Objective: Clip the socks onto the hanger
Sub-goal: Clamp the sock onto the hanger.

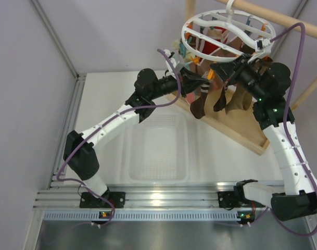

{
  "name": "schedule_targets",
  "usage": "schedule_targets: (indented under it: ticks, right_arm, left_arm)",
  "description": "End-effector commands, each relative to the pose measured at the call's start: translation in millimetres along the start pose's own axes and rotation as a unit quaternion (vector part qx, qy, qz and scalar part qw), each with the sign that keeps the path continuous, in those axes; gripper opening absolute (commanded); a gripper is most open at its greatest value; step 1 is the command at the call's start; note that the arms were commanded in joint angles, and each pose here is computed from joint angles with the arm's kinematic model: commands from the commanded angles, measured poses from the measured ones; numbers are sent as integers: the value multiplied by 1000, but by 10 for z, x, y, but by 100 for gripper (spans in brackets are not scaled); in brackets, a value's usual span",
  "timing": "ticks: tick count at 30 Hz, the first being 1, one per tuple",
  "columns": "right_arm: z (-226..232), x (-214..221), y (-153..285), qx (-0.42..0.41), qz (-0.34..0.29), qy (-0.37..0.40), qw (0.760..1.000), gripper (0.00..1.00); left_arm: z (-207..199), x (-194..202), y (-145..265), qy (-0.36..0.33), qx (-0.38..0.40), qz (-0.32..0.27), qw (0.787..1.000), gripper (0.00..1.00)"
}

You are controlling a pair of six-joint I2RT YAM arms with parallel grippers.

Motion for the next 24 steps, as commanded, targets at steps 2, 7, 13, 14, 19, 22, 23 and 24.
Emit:
schedule_targets:
  ticks: [2, 7, 13, 14, 19, 22, 23, 24]
  right_arm:
    - [98, -11, 10, -45, 8, 13, 999, 0]
    - [86, -14, 0, -40, 6, 12, 999, 0]
    - [100, -13, -3, -51, 5, 8, 999, 0]
    - [102, 0, -13, -55, 8, 3, 998, 0]
    - [138, 23, -4, -79, 18, 0, 997, 0]
    - [176, 5, -1, -97, 15, 5, 995, 0]
    - [177, 11, -2, -99, 17, 3, 995, 0]
    - [180, 9, 6, -101, 17, 4, 995, 0]
  left_arm:
    - [-22, -300, 6, 6, 45, -84, 995, 0]
    - [-89, -323, 13, 1, 80, -93, 992, 0]
    - [-143, -327, 20, -5, 87, -95, 992, 0]
    - [-139, -322, 21, -5, 89, -94, 992, 0]
    - [-148, -315, -2, 7, 97, -96, 991, 0]
    - [-145, -292, -22, 19, 101, -96, 990, 0]
    - [-155, -287, -23, 28, 105, -95, 990, 0]
    - [-154, -300, -37, 28, 109, -98, 989, 0]
Point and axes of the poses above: each gripper's point midway between its finger pads, its own y axis back along the fingers, its own z axis along the line the jaws close on, x = y × z, the point moved 9 cm from there along y, back along the fingers, and after that the axes turned 5 degrees about -y, right-handed, at the moved point
